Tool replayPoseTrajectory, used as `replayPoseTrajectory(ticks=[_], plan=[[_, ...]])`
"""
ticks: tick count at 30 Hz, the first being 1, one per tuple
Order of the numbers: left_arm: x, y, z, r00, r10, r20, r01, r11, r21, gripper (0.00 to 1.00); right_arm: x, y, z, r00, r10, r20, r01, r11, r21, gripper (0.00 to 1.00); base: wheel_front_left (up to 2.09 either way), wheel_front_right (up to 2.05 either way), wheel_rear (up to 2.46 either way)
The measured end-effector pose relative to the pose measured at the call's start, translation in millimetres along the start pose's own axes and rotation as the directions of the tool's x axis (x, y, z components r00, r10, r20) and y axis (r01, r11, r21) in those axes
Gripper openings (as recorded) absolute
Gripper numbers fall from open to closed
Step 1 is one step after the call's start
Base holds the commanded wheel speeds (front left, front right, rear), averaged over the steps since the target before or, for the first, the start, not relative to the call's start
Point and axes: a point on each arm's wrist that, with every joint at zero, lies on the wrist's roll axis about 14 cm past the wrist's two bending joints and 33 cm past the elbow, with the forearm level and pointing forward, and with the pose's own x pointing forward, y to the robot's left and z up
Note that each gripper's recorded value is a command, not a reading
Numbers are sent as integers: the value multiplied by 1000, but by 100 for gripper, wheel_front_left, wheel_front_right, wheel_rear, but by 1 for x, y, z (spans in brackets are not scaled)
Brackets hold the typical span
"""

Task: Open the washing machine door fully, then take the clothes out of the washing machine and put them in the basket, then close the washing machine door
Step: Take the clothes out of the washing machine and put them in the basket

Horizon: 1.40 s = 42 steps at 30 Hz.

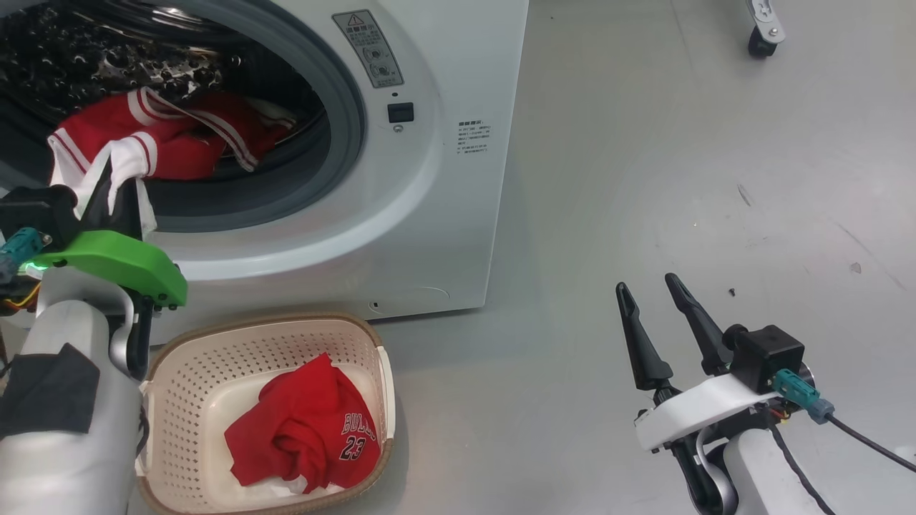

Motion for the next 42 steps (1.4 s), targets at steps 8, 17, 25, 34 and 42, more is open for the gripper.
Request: replayPoseTrajectory(ticks=[8,17,25,34,42], plan=[[-8,-9,39,990,-33,134,30,999,20,0,-2,4,0,1000,11,0,-11,1000,3,100,0,0,0],[-20,-20,108,932,-59,357,54,998,25,0,0,7,0,1000,20,1,-20,1000,2,100,0,0,0],[-35,-26,124,902,-69,427,60,998,34,0,0,9,-1,1000,26,-1,-26,1000,3,100,0,0,0],[-48,-24,45,972,-54,230,54,999,5,0,-1,10,-8,999,29,-20,-29,1000,8,100,0,0,0],[-58,-17,-30,999,-33,-18,32,999,-23,0,0,6,-16,999,17,-42,-17,1000,12,100,0,0,0]])
